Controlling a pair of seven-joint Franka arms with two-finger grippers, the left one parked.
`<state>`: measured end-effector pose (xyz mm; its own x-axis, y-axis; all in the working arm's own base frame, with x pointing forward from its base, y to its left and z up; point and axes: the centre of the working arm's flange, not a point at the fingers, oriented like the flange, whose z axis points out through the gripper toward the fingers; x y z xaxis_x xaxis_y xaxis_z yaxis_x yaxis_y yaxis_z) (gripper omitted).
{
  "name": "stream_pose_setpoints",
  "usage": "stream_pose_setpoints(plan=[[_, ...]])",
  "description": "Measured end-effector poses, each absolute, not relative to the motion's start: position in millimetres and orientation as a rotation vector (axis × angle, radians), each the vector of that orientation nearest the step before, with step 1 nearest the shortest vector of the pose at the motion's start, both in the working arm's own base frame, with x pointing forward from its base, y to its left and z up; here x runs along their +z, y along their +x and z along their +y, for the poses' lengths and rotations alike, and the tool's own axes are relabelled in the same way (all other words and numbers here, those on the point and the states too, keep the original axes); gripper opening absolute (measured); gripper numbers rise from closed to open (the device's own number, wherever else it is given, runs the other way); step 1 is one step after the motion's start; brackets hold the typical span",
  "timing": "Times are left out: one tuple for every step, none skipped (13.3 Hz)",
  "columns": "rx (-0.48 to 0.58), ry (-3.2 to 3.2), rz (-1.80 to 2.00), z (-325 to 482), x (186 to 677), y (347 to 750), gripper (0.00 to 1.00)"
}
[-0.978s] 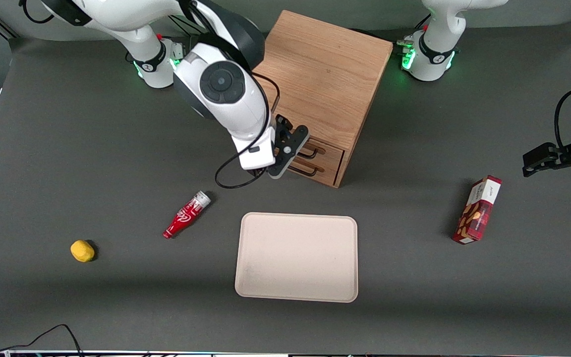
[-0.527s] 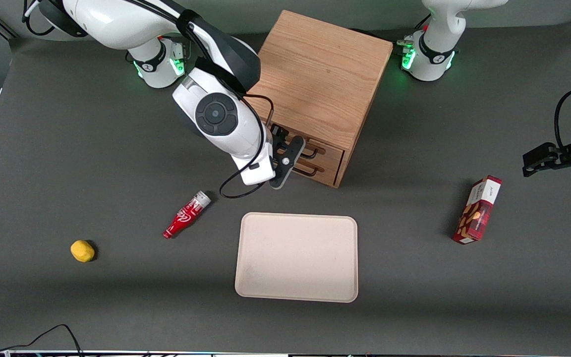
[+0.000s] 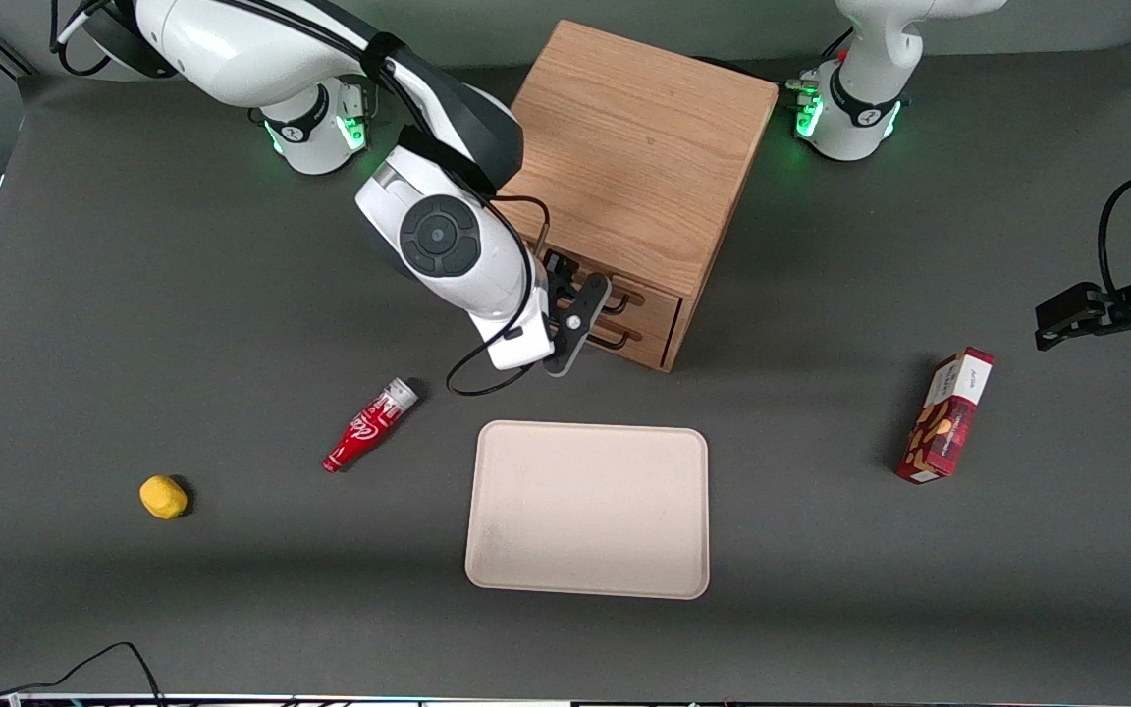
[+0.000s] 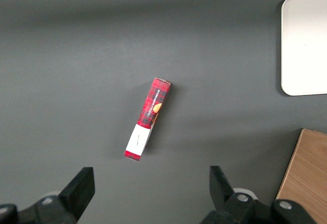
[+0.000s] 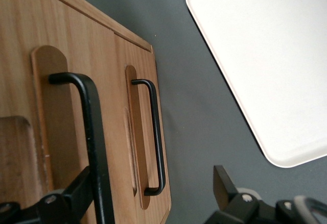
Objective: Open upper drawer
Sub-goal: 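Pull the upper drawer outward from the cabinet with the right gripper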
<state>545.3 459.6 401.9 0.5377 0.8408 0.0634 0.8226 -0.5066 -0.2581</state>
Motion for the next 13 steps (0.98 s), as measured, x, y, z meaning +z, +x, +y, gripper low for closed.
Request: stream_pose_setpoints(plan=[[0.102,-2.519,-1.394,459.6,400.5,545.7,1.0],[0.098,-2.515,-1.401,459.0,400.2,546.6,1.0],[0.084,-2.514,-1.413,456.9,400.3,549.5,1.0],[0.06,-2.529,-1.437,452.0,400.3,554.9,1.0],[0.041,-2.555,-1.46,444.8,399.7,561.3,1.0],[0.027,-2.572,-1.466,437.7,399.3,567.5,1.0],[0.01,-2.581,-1.462,431.7,399.6,573.5,1.0],[-0.003,-2.591,-1.454,425.4,399.7,579.3,1.0],[-0.021,-2.598,-1.446,419.7,399.8,585.1,1.0],[-0.041,-2.606,-1.436,414.3,400.4,591.2,1.0],[-0.06,-2.617,-1.425,408.8,401.5,597.2,1.0],[-0.077,-2.63,-1.413,402.8,403.2,603.5,1.0],[-0.101,-2.641,-1.402,396.7,405.1,610.2,1.0]])
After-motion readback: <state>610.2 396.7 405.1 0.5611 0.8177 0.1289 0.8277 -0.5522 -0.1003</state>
